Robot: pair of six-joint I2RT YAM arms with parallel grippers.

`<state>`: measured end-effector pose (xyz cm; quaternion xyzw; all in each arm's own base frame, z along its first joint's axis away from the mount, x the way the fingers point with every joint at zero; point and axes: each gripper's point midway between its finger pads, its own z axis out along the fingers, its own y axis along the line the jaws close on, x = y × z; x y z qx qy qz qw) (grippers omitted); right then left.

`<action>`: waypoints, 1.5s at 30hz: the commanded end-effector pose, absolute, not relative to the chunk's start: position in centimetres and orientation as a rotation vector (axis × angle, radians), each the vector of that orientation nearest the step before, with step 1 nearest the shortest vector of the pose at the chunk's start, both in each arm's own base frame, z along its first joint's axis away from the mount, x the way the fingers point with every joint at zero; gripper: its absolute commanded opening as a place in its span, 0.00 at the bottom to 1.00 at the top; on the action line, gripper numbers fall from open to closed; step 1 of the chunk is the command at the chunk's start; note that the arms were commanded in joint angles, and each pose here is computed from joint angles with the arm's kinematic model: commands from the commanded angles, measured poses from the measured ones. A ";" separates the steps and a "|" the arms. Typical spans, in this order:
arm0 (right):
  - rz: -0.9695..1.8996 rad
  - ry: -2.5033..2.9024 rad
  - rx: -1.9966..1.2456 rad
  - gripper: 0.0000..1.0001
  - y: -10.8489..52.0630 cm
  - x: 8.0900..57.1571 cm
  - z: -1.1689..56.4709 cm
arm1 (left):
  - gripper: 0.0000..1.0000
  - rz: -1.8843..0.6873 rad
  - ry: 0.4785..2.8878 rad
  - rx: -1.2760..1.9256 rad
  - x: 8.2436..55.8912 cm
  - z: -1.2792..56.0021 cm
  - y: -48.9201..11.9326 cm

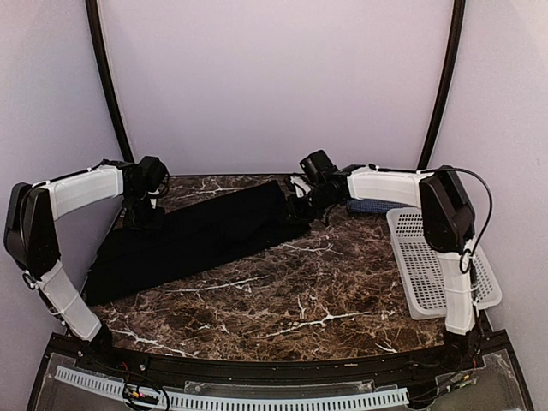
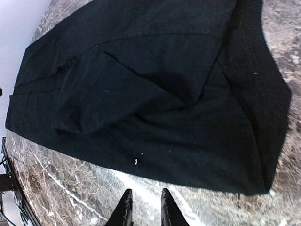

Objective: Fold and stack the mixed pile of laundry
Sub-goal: Rotate the rectangle-folded T-shirt at the center of the board.

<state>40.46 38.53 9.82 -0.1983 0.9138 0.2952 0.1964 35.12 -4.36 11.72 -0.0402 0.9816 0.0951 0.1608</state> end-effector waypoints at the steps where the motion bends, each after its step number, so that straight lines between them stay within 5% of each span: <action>1: 0.824 2.607 -0.583 0.18 39.9 40.7 6.6 | 0.18 0.380 2.844 -0.104 32.4 11.5 -4.2; 11: 0.607 2.726 -0.498 0.08 36.9 44.9 1.9 | 0.17 0.422 2.806 0.015 31.8 12.4 -5.2; 24: 0.615 2.707 -0.372 0.05 31.8 52.6 2.8 | 0.16 0.536 2.894 0.375 30.6 8.9 -8.6; 34: 0.708 2.522 -0.446 0.14 33.6 52.2 10.7 | 0.08 0.875 2.967 0.513 29.5 3.0 -7.0; 45: 0.708 2.415 -0.468 0.19 32.1 50.6 17.7 | 0.01 0.638 3.021 0.909 26.5 -0.4 -15.8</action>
